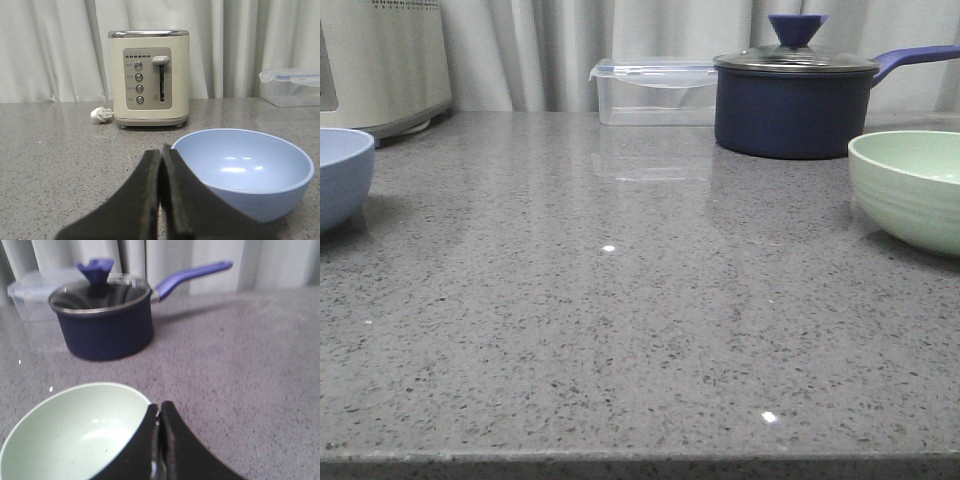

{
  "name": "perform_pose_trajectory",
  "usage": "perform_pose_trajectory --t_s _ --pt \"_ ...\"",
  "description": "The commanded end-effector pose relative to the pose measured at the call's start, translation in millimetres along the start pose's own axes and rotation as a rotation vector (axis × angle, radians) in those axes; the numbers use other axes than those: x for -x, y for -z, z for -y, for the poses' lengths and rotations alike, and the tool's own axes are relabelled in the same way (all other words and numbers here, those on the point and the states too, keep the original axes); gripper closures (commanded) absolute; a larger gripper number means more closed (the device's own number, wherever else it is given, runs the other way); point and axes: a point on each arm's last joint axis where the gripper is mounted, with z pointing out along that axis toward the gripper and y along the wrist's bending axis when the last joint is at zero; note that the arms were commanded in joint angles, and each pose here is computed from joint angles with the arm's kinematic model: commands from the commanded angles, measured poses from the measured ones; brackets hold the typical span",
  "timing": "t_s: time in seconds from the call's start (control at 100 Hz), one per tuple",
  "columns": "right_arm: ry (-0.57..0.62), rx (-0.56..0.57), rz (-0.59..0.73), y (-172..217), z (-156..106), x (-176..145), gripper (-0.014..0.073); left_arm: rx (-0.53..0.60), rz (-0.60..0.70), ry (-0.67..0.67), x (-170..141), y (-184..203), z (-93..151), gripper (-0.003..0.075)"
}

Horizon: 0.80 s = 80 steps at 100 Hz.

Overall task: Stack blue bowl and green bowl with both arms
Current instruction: 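Lower the right gripper onto the rim of the pale green bowl and grasp it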

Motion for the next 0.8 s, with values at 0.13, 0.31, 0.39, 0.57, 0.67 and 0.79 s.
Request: perform_pose_trajectory --t_s 0.13,0.31,0.39,0.57,0.67,0.79 --pt "0.010 0.002 0.089 1.7 -0.3 7.3 0.0662 0.011 0.061 0.016 -6.1 2.0 -1.2 0.0741" --pt "0.010 0.002 0.089 1.7 -0.3 7.3 0.0662 0.011 0.063 0.016 -5.9 2.0 -1.2 0.0741" --pt "0.010 0.002 0.089 1.7 -0.3 7.3 0.0662 0.011 0.063 0.016 -5.9 2.0 -1.2 0.0741" --pt "0.010 0.002 0.089 1.7 -0.3 7.3 0.0662 0.011 0.063 0.016 -5.9 2.0 -1.2 0.0741" --pt "0.010 0.002 0.089 1.7 -0.3 7.3 0.0662 0.011 0.063 0.016 -5.9 2.0 -1.2 0.0741" --pt "0.010 0.003 0.097 1.8 -0.4 8.0 0.0662 0.011 0.063 0.016 -5.9 2.0 -1.2 0.0741"
